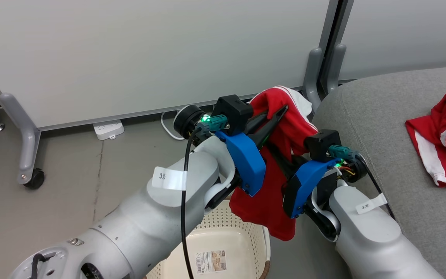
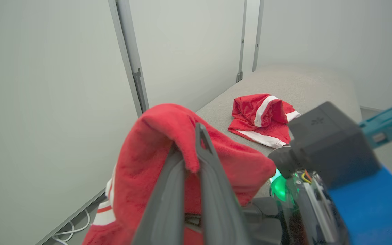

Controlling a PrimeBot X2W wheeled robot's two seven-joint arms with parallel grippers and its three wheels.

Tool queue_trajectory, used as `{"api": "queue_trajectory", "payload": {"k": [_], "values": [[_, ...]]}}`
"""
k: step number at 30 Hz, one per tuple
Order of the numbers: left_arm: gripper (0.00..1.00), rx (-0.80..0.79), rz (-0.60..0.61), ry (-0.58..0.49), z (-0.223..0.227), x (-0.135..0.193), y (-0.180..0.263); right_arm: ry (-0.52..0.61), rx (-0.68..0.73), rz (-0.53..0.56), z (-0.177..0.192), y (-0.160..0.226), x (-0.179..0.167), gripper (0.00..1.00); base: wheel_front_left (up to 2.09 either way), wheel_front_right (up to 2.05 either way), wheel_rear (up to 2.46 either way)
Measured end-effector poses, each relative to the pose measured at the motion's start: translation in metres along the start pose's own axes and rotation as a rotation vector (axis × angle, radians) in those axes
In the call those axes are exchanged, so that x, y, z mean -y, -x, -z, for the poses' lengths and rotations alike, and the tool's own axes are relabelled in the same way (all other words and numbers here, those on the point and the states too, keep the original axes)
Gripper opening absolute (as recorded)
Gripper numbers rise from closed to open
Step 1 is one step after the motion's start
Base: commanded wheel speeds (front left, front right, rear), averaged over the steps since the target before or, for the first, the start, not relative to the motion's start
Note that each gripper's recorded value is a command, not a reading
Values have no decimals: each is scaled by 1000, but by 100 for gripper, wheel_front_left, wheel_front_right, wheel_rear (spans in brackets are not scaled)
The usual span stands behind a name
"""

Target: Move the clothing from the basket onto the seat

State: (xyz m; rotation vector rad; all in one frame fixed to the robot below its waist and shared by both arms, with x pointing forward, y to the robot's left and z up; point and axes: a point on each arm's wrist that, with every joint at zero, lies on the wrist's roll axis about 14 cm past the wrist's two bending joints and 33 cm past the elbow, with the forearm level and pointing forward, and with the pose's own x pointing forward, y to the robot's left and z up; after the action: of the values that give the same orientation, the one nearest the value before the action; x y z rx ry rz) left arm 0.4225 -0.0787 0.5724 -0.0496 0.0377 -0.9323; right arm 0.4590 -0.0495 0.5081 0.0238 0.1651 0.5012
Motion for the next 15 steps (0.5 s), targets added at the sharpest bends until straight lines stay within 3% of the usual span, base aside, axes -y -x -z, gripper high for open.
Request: {"api": "queue_trajectory", "payload": {"k": [15], "values": [[0,-5,-5,-7,-2,2,-1,-4,13,-2,2,9,3,0,0,0,0]]}}
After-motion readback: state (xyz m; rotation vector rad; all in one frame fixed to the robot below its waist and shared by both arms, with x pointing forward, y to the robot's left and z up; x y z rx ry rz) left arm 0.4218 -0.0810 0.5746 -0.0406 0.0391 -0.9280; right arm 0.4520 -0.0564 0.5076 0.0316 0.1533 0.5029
